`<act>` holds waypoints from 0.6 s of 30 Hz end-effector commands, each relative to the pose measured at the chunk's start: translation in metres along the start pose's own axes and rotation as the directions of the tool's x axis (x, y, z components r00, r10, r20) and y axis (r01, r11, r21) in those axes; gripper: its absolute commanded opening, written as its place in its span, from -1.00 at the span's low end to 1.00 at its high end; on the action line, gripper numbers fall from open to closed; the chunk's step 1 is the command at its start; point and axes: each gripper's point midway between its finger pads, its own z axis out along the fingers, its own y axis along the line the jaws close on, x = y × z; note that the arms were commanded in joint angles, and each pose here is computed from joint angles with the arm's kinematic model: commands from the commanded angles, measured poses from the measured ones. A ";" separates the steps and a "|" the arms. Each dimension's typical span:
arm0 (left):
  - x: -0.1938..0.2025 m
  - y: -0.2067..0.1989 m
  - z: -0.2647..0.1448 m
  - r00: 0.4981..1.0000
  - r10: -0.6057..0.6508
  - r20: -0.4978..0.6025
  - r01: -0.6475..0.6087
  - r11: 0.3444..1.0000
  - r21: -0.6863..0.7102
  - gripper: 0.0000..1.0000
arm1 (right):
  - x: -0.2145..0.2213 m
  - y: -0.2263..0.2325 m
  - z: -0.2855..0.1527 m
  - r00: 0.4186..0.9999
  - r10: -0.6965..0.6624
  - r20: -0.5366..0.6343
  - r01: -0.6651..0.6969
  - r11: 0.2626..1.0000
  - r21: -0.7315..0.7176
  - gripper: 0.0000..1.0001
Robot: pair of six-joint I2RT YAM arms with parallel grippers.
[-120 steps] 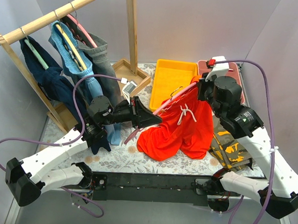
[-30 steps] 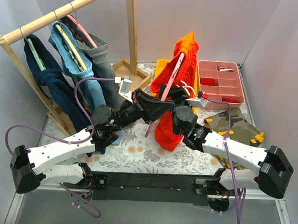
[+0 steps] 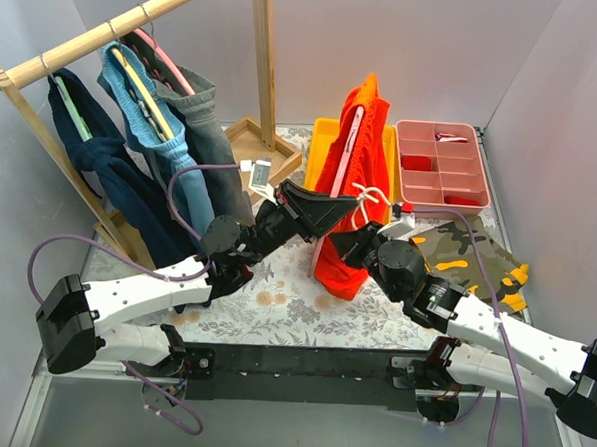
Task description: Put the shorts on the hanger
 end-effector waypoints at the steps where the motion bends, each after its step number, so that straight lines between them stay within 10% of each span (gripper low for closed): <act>1: -0.062 -0.047 -0.008 0.966 -0.002 0.260 -0.043 0.985 0.167 -1.00 | 0.073 -0.039 -0.027 0.941 -0.117 -0.318 0.123 0.992 -0.001 -0.97; 18: -0.048 0.012 0.000 0.927 -0.002 0.376 -0.044 0.993 0.113 -1.00 | 0.132 -0.046 -0.087 0.829 -0.146 -0.539 0.129 0.989 -0.070 -0.97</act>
